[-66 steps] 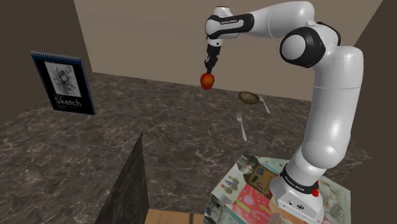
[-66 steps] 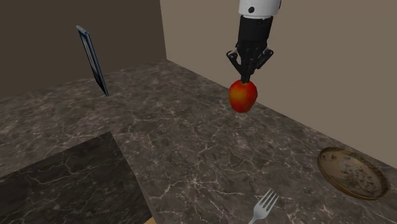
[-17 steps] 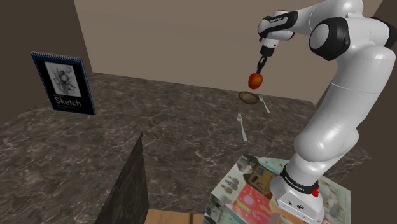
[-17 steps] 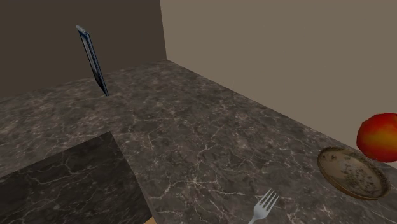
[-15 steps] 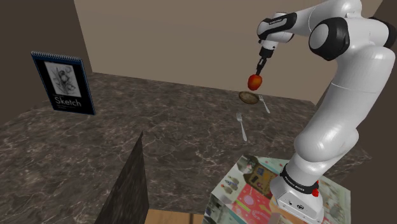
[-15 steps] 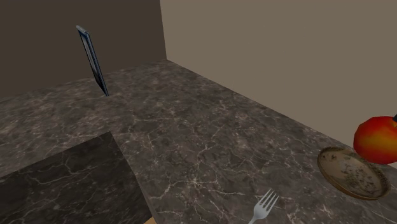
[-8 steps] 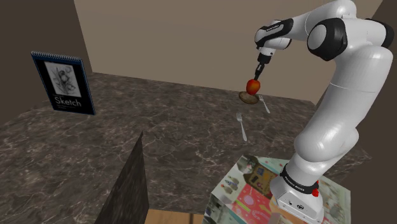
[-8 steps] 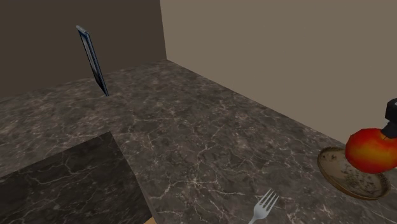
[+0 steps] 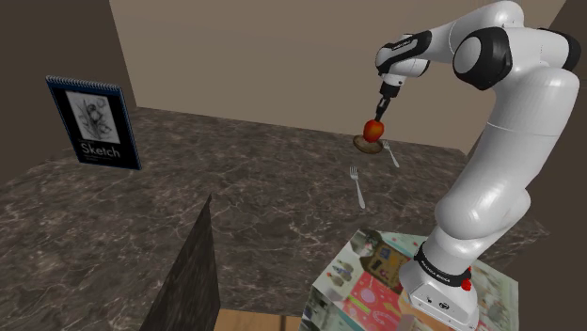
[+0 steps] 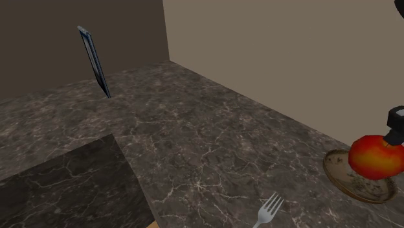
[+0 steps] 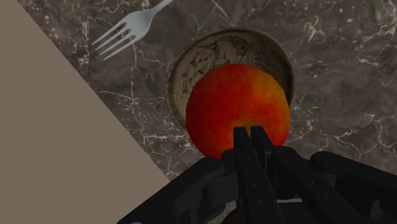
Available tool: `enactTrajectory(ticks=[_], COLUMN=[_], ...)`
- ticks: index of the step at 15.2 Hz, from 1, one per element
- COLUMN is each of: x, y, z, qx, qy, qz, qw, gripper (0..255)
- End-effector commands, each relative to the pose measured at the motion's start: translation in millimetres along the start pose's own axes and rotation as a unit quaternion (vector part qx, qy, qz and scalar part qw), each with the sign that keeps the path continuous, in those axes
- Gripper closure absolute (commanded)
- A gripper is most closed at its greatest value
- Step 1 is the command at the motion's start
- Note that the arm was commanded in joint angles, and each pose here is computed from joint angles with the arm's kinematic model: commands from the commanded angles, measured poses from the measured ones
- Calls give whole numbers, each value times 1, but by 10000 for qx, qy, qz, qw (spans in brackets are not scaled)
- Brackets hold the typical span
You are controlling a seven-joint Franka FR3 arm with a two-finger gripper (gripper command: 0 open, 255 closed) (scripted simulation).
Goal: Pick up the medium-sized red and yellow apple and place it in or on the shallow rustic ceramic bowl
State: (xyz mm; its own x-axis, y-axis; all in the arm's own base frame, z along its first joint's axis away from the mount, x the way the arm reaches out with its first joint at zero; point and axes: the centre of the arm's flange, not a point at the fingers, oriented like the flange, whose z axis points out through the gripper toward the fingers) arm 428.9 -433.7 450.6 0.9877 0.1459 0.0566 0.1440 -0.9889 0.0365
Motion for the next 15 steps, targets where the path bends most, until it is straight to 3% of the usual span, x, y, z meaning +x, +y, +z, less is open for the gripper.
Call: enactTrajectory(ticks=[1, 6, 10, 15], x=[0, 0, 0, 0], y=[0, 0, 0, 0], z=[0, 0, -50, -50], qx=[-1, -1, -1, -1], qy=[1, 1, 1, 1], qz=[0, 0, 0, 0], qw=[10000, 10000, 10000, 10000], gripper=[0, 0, 0, 0])
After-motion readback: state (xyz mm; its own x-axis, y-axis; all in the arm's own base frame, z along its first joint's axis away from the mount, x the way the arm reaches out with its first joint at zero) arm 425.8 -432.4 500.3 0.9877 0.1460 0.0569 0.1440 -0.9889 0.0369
